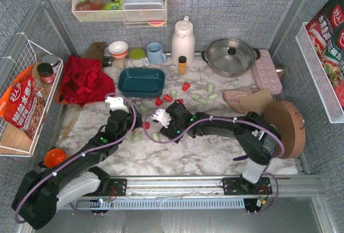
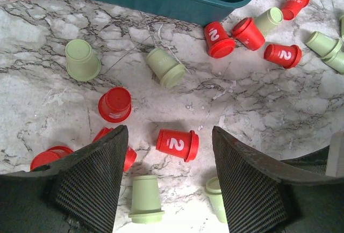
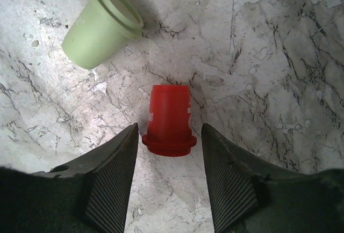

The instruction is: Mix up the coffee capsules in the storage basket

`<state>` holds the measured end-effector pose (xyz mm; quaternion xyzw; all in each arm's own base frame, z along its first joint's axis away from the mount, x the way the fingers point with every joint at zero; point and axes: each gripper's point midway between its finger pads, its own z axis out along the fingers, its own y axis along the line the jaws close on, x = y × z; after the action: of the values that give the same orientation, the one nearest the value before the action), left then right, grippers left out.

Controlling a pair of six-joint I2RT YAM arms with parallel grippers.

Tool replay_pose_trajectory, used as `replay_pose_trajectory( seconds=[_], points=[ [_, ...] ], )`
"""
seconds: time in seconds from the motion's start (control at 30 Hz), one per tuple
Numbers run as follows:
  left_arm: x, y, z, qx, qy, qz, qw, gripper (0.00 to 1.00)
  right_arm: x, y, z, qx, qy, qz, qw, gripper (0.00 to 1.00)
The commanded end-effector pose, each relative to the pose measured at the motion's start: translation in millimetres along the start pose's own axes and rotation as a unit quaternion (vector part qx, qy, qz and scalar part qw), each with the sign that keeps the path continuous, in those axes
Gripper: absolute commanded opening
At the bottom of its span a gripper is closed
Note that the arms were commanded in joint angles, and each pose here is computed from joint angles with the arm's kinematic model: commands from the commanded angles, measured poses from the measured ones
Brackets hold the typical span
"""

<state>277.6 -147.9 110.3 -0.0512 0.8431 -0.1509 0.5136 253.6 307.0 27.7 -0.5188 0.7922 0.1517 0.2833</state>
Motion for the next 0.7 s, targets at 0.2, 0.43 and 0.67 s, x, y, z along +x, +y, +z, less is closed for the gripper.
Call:
replay_pose_trajectory(
  seconds=[0.2,0.43,0.67],
  points=[
    [1.9,-12.7,3.1,0.034,0.003,0.003,0.999,0.72,3.0,0.1,1.5,-0.001,0.012,-0.014,1.0,0.39],
    [7.7,-43.0,-1.5,0.13,0.01,0.029,0.991,0.73,-15.6,0.7,-16.1,0.01,-0.061,-0.02,0.998,0.31],
    [0.0,-98.2,-15.5,0.267,0.017,-0.012,0.964,0.69,-37.8,-8.4,-55.6,0.079,-0.227,-0.044,0.97,0.3]
  ],
)
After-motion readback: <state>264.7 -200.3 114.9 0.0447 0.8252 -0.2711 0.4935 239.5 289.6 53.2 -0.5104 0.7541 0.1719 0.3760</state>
